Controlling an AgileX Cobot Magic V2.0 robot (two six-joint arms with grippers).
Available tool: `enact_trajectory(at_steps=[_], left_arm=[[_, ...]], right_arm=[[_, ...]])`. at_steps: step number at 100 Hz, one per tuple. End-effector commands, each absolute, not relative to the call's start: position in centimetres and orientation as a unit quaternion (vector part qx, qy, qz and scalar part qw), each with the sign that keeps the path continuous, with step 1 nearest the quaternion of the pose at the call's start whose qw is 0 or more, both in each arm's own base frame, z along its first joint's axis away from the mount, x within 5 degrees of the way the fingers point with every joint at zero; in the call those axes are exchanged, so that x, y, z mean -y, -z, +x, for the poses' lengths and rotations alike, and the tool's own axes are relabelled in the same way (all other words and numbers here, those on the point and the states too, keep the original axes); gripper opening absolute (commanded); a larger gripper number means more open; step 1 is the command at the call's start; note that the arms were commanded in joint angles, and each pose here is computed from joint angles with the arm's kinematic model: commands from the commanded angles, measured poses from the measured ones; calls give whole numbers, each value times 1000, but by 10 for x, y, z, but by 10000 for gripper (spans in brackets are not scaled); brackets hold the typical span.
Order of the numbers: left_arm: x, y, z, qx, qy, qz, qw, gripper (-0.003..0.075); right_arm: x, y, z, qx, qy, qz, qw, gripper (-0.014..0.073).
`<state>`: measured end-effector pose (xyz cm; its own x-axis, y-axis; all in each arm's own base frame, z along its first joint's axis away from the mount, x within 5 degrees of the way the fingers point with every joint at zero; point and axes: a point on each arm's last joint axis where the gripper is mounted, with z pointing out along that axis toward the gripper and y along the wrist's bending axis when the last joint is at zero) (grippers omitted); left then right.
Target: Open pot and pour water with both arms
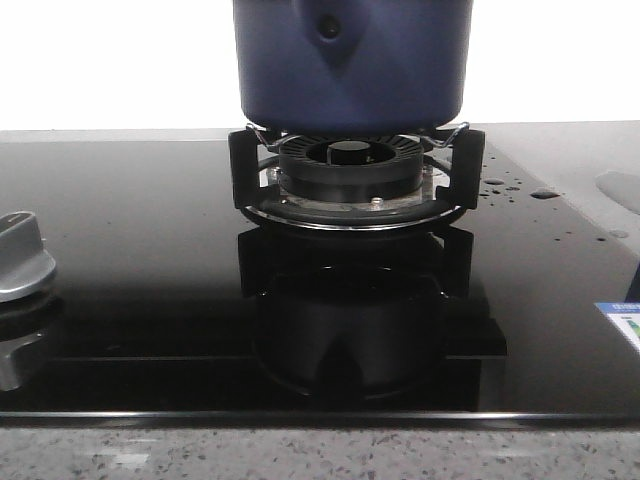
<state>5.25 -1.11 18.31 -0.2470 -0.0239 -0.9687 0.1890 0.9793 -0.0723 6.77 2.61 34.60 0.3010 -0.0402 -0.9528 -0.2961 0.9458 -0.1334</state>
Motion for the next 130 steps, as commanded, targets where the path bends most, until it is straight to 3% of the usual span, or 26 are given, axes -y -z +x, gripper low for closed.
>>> enact_trajectory(at_steps=[1,45,55,97,130], left_arm=[[11,-174,53,-775,96,44,623,-20],[11,-174,53,-775,96,44,623,-20],[11,-174,53,-775,96,44,623,-20],[11,-174,53,-775,96,44,623,-20],[11,-174,53,-775,96,44,623,-20]], right_arm=[[-28,-354,66,-572,-86,-153,801,-66],[-24,-352,68,-585,-72,-138,796,-66],[-17,-345,72,-615,-44,-108,780,-66],[-9,-271,79,-700,57,-144,697,-66],[0,-190,66,-738,11,-10,675,-66]])
